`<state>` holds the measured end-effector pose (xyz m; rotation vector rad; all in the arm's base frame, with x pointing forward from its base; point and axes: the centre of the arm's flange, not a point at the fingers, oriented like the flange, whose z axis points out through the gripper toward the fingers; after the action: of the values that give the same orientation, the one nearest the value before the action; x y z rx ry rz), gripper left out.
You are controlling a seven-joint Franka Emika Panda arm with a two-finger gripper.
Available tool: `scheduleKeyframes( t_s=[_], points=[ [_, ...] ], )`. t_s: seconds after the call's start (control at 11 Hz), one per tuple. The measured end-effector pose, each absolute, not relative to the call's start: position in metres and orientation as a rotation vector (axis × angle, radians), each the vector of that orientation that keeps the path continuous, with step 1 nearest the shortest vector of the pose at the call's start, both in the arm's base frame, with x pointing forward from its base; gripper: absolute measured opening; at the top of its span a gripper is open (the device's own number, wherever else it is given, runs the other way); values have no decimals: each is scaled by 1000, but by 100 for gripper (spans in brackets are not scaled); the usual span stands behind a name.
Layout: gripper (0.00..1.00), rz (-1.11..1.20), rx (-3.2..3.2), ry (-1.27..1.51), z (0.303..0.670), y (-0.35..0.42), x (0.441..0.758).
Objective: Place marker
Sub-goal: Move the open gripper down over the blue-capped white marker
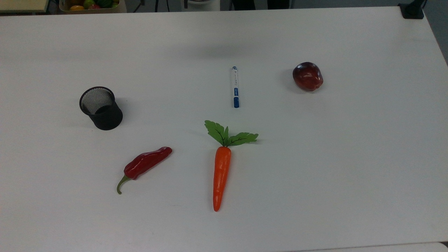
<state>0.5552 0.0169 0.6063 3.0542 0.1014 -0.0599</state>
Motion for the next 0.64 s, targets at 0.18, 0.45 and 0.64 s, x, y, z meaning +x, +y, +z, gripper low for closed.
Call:
scheduleKeyframes(
  t_s=[0.18,0.45,0.64],
  points=[
    [100,-52,3054,102,607,17,556],
    [100,-17,3056,123,604,24,561],
    [100,-3,3057,189,588,55,570]
  ],
)
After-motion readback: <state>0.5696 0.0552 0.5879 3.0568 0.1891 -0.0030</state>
